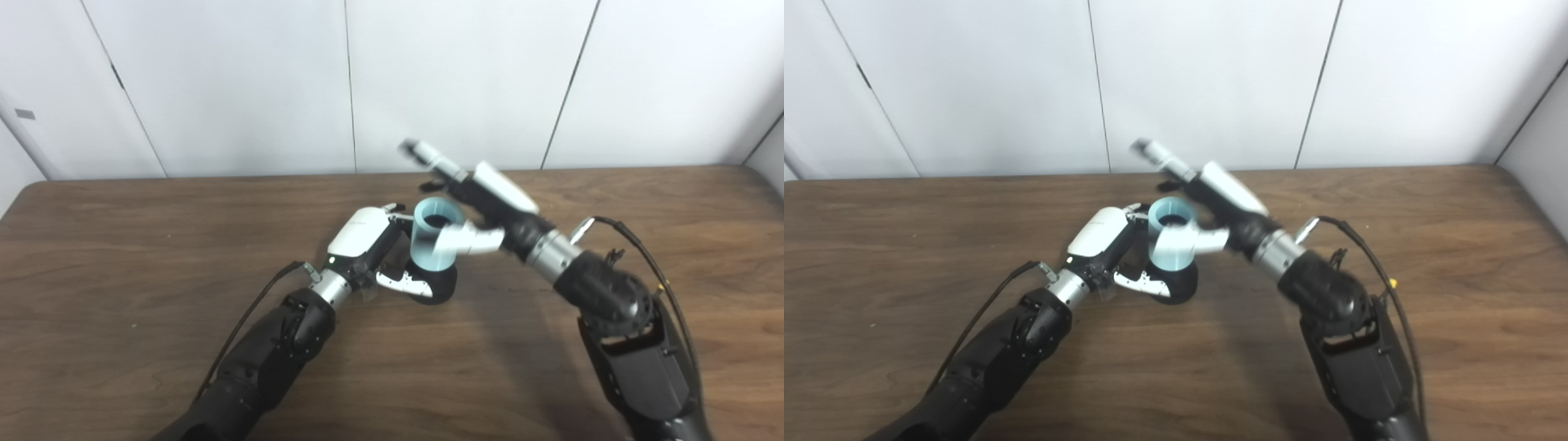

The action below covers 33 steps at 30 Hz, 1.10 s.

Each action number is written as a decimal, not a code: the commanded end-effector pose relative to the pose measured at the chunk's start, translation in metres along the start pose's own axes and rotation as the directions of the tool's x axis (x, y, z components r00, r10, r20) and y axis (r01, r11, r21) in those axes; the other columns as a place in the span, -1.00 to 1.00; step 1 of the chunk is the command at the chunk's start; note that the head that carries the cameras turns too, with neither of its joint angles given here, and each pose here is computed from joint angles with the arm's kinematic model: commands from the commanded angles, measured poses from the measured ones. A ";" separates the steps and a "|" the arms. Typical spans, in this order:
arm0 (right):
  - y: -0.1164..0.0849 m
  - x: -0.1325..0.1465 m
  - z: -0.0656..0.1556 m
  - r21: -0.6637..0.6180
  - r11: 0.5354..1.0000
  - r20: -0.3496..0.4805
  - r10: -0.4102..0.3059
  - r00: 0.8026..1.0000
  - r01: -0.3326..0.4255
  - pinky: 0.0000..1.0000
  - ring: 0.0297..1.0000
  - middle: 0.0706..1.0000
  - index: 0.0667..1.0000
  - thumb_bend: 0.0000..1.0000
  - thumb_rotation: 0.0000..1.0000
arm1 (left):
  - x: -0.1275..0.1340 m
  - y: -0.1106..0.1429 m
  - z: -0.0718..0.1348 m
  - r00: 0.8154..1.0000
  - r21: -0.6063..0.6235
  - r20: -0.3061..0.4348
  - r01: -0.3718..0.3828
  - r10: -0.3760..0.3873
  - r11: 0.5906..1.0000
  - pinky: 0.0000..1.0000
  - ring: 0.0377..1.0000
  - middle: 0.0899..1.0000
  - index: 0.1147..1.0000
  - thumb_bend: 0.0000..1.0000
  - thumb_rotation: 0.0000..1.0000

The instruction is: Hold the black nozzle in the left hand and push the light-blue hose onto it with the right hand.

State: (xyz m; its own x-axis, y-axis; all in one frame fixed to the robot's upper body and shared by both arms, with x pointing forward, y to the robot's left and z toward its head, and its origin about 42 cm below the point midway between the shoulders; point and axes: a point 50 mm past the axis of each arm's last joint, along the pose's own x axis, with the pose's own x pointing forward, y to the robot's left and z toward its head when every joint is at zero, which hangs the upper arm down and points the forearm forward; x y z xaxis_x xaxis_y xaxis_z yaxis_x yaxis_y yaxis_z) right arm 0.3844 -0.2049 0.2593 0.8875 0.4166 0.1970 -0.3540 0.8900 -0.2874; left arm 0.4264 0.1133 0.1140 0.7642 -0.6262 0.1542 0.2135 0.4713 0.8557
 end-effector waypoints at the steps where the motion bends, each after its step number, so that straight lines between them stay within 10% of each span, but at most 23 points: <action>1: -0.023 0.015 0.024 0.120 0.990 0.079 -0.090 0.993 0.080 0.88 1.00 1.00 1.00 0.89 0.36 | -0.058 -0.053 -0.026 0.979 -0.043 -0.144 0.142 -0.147 0.989 0.80 0.30 -0.13 -0.17 0.05 -1.00; 11: -0.044 0.001 0.019 0.533 0.814 0.031 -0.293 0.956 0.232 0.56 0.93 1.00 1.00 0.70 -0.24 | -0.059 -0.054 -0.025 0.979 -0.034 -0.145 0.143 -0.146 0.989 0.79 0.29 -0.14 -0.15 0.05 -1.00; 18: -0.050 -0.025 -0.034 0.600 0.757 -0.108 -0.246 0.963 0.260 0.45 0.75 0.93 1.00 0.60 -0.66 | -0.061 -0.051 -0.028 0.977 -0.034 -0.152 0.146 -0.149 0.989 0.80 0.30 -0.14 -0.16 0.05 -1.00; 26: -0.031 -0.054 -0.045 0.411 0.891 -0.119 -0.158 0.980 0.193 0.15 0.47 0.73 0.73 0.69 -0.58 | -0.063 -0.041 -0.028 0.972 -0.078 -0.172 0.151 -0.162 0.985 0.80 0.30 -0.14 -0.13 0.05 -1.00; 30: -0.022 -0.060 -0.045 0.369 0.907 -0.130 -0.164 0.978 0.201 0.18 0.47 0.72 0.71 0.65 -0.54 | -0.062 -0.030 -0.022 0.950 -0.069 -0.209 0.223 -0.233 0.972 0.72 0.59 0.60 0.64 0.88 -0.49; 33: -0.017 -0.063 -0.048 0.291 0.937 -0.113 -0.167 0.979 0.193 0.17 0.45 0.70 0.72 0.72 -0.48 | -0.065 -0.018 -0.018 0.950 -0.097 -0.220 0.203 -0.220 0.974 0.77 0.82 0.92 0.94 0.99 -0.37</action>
State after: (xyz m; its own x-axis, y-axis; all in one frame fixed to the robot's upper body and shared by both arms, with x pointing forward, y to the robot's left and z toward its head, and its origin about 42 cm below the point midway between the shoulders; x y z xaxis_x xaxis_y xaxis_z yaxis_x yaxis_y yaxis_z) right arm 0.3492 -0.2507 0.1895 0.9698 0.2415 0.0347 -0.2438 0.9645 0.1019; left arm 0.3970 0.1332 0.1171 0.7861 -0.6148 0.0631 0.3063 0.4761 0.8243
